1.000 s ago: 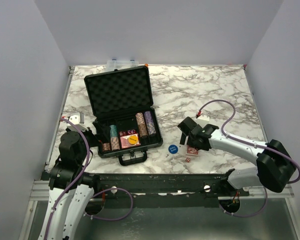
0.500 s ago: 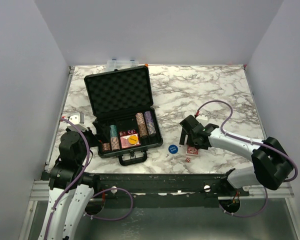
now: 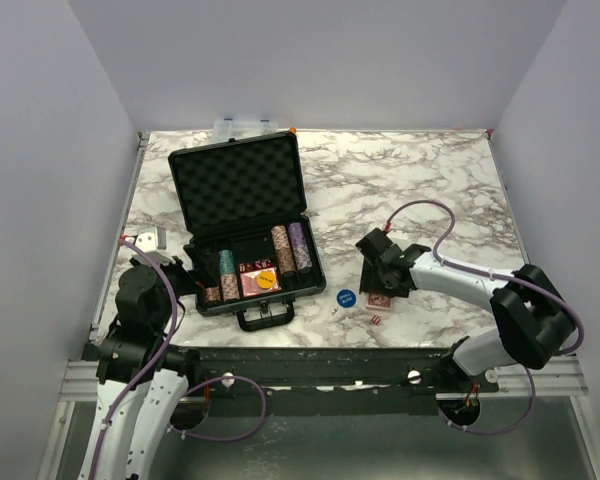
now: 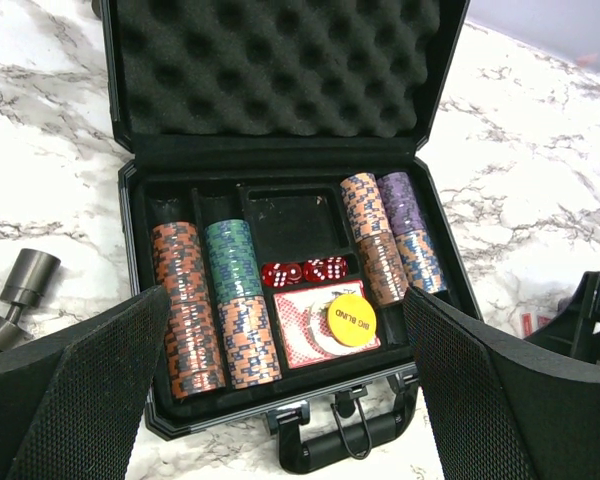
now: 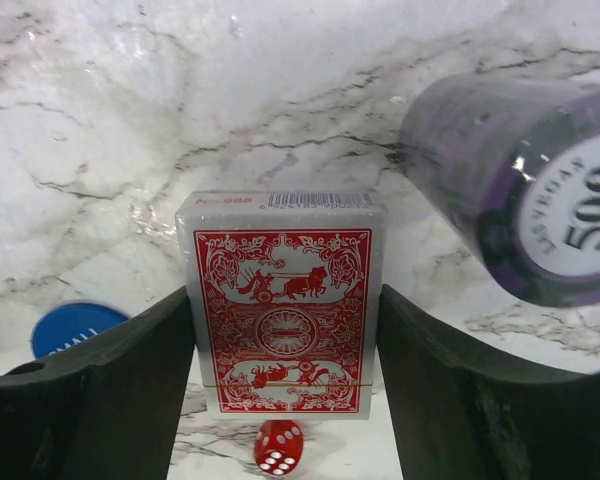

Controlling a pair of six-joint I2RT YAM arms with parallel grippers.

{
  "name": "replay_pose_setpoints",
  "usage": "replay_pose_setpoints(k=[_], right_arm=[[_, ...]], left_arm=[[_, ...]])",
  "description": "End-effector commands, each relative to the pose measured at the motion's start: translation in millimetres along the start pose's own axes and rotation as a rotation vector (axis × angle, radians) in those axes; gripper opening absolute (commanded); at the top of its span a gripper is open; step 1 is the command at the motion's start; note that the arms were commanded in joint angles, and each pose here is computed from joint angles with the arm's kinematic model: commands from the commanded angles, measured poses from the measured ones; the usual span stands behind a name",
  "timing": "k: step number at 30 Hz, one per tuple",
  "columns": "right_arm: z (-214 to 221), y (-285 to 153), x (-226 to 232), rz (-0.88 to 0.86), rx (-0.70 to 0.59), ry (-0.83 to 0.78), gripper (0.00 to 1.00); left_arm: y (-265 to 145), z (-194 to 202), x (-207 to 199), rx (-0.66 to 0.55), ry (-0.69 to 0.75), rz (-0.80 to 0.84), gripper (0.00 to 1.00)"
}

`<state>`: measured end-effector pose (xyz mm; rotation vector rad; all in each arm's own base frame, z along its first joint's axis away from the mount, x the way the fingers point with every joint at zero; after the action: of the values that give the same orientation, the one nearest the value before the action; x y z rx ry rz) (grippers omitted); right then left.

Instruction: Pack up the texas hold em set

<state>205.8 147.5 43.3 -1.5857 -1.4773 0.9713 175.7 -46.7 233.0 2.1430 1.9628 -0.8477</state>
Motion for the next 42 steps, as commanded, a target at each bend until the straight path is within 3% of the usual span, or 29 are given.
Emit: replay_pose_setpoints(k=[1, 8, 16, 24, 30, 34, 38, 42], right_arm=[[-6.0, 1.8, 9.3, -0.02, 0.019, -0.028, 0.66], [-18.2, 0.8, 18.5, -0.037, -0.003, -0.018, 0.58], [-64.5, -11.3, 35.1, -0.017, -0.105, 0.009, 0.58], [-93.3, -2.3, 57.3, -0.015, -0.118, 0.026, 0.58], [-103.5, 11.5, 52.1, 0.025, -0.094, 0.166, 0.61], [-103.3, 20.5, 47.8, 0.032, -0.065, 0.23, 0.71], [-104.4, 21.8, 50.0, 0.005, -0.047, 0.229, 1.0], [-109.0, 15.5, 50.0, 0.0, -0.054, 0.201, 1.0]], left_arm=[[-4.7, -1.4, 0.9, -0.031, 0.011, 0.009, 0.99], [-1.5, 0.5, 0.4, -0.008, 0.013, 0.006, 0.99], [-2.3, -0.8, 1.8, -0.02, 0.013, -0.001, 0.99], [-1.7, 0.9, 0.6, -0.009, 0.013, 0.008, 0.99], [-2.2, 0.5, 0.9, -0.013, 0.013, 0.006, 0.99], [-2.1, 0.0, 1.2, -0.016, 0.012, 0.004, 0.99], [-1.3, 1.0, 1.1, -0.009, 0.013, 0.004, 0.99], [-0.4, 1.6, 1.6, -0.004, 0.013, 0.0, 0.99]])
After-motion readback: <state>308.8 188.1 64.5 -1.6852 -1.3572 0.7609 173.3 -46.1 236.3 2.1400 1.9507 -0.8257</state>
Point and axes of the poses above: each gripper's point midway between its finger pads, its own y axis out along the fingers, its own x axis along the line the jaws close on, z = x × y, the point moved 3 cm from there along -y, back along the fingers, and after that the axes turned 7 degrees about -y, right-handed, at the moved point
